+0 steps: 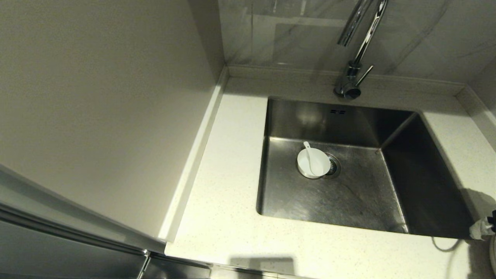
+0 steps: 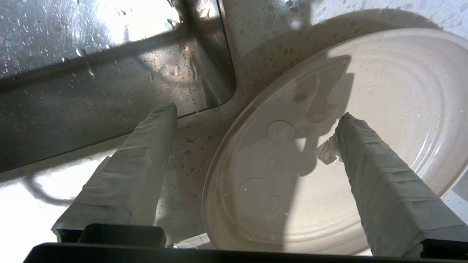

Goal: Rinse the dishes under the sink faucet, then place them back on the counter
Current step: Put a plate into the sink

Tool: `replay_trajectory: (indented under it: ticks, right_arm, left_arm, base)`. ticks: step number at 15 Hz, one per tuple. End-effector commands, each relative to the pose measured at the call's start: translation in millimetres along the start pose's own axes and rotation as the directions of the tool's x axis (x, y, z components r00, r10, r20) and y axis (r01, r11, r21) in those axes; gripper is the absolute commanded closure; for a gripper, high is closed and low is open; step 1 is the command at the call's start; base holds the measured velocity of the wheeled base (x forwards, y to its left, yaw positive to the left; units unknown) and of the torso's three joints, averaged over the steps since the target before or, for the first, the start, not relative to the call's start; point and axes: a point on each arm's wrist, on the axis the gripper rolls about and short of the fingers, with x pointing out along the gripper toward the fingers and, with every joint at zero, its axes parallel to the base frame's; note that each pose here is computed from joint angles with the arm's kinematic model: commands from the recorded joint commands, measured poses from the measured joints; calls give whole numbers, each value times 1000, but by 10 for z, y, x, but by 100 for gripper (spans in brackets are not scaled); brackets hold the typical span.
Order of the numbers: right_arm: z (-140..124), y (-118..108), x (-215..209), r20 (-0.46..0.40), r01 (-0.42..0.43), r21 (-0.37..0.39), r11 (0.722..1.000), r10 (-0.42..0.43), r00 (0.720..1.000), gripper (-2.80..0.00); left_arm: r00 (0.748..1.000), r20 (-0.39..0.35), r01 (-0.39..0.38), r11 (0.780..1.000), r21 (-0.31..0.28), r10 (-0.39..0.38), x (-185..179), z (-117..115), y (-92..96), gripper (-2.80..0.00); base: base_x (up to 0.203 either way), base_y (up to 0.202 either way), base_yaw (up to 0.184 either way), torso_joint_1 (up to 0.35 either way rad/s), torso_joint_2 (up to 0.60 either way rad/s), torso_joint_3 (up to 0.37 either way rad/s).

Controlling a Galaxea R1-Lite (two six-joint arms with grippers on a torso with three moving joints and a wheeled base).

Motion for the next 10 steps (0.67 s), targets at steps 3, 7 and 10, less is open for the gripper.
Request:
replay_trajectory:
  ticks: [3,7,10]
  right_arm:
    - [15,-9,53,-4,11,2,1000,-11,1000,0]
    - [21,-12,97,-12,18,3,1000,-18,1000,0]
    - [15,-10,117,-22,17,2,1000,-17,1000,0]
  left_arm:
    - [1000,3,0,1000,-1,0,-2,0,0,0]
    - [1000,3,0,1000,-1,0,-2,0,0,0]
    - [1000,3,0,1000,-1,0,-2,0,0,0]
  base:
    - [0,0,0,0,0,0]
    - [0,0,0,0,0,0]
    - [0,0,0,0,0,0]
